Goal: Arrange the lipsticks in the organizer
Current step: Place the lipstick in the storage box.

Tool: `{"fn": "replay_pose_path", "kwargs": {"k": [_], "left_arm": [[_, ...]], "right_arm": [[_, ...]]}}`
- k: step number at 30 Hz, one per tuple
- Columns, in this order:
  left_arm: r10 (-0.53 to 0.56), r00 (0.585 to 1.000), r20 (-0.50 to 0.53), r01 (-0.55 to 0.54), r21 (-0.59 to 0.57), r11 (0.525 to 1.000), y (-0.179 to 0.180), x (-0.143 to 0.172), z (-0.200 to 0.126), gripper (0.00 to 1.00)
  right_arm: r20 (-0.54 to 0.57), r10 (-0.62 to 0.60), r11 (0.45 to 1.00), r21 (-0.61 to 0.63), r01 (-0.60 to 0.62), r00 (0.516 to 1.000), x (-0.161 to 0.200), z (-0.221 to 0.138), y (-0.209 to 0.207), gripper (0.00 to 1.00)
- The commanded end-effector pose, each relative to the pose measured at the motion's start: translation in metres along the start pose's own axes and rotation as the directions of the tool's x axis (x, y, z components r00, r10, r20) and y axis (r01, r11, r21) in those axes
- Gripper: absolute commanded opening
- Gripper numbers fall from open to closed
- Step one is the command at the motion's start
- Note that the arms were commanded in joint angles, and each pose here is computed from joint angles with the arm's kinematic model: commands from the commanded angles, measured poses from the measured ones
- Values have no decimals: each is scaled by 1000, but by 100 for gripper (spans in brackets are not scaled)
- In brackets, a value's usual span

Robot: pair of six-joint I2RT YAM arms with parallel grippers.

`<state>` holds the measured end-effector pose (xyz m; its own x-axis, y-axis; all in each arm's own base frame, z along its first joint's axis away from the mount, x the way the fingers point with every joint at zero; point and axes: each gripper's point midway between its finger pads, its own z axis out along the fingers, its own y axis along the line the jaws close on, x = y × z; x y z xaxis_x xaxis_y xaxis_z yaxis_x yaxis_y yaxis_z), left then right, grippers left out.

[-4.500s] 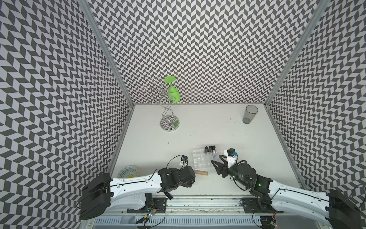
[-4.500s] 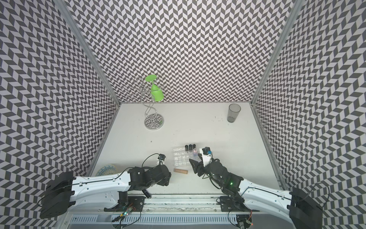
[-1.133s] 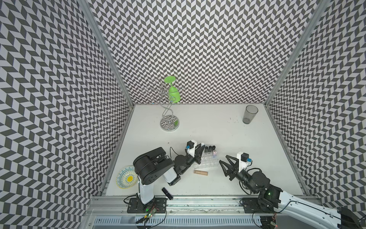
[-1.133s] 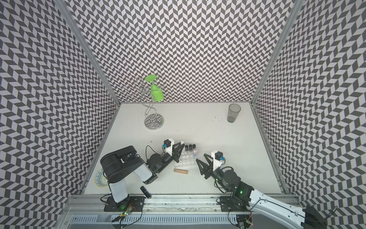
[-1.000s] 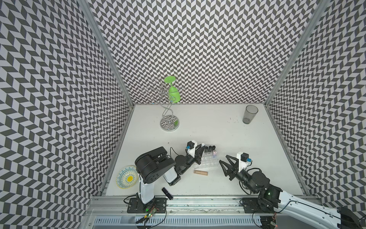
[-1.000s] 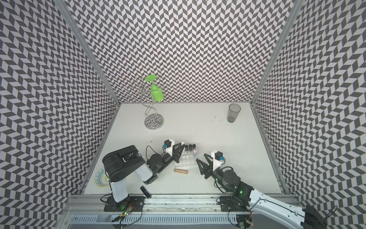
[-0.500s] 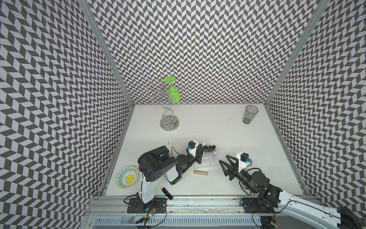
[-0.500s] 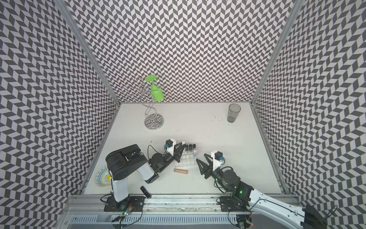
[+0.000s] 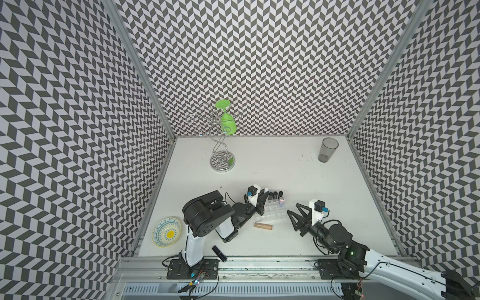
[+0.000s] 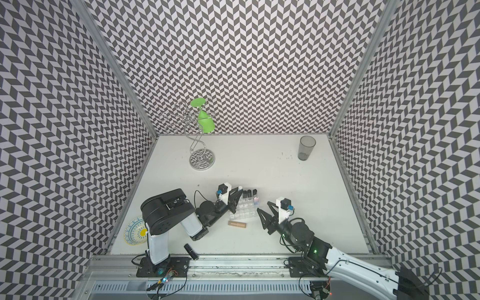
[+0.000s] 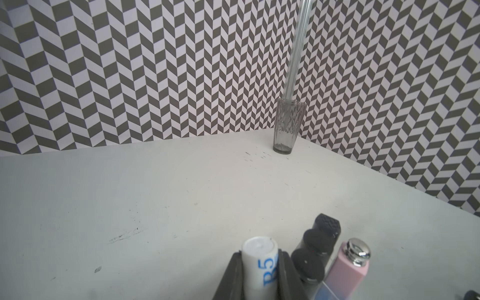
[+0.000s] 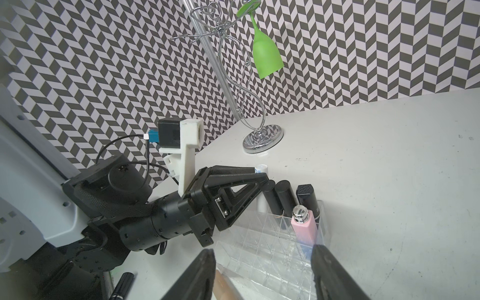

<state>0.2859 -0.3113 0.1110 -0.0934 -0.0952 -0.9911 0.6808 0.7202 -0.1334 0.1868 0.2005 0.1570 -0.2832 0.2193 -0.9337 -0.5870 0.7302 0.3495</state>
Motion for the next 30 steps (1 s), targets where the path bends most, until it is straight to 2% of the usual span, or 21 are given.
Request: {"fn": "replay_pose_path", "kwargs": {"k": [1,6,12,19,24,27,28,30], "left_arm": [[15,988,155,-18,21,1000,-4,-34,-4,16],[6,985,173,-10,24,1000,-3,-34,-12,20],[-2,984,177,-8,56,998,-9,-36,-14,37],[-12,979,202,2,52,999,-10,-47,-19,47],[-64,971,229,49,69,996,-12,-65,-28,57],[-99,972,212,83,84,993,-16,-76,-36,61],[-116,975,192,105,67,992,-15,-79,-36,65],[-141,984,112,137,45,990,-14,-77,-33,66]], "right_arm": [[14,-8,1000,6,8,1000,5,-1,-4,62],[15,-10,1000,7,10,1000,4,-1,-4,62],[17,-11,1000,7,11,1000,4,-1,-4,62],[16,-11,1000,10,11,1000,4,0,-4,62],[5,-14,1000,16,14,1000,7,1,-5,62],[-9,-8,1000,16,8,1000,10,2,-5,62],[-17,-8,1000,10,8,1000,11,3,-4,63],[-38,-10,1000,-20,9,999,12,4,4,63]]}}
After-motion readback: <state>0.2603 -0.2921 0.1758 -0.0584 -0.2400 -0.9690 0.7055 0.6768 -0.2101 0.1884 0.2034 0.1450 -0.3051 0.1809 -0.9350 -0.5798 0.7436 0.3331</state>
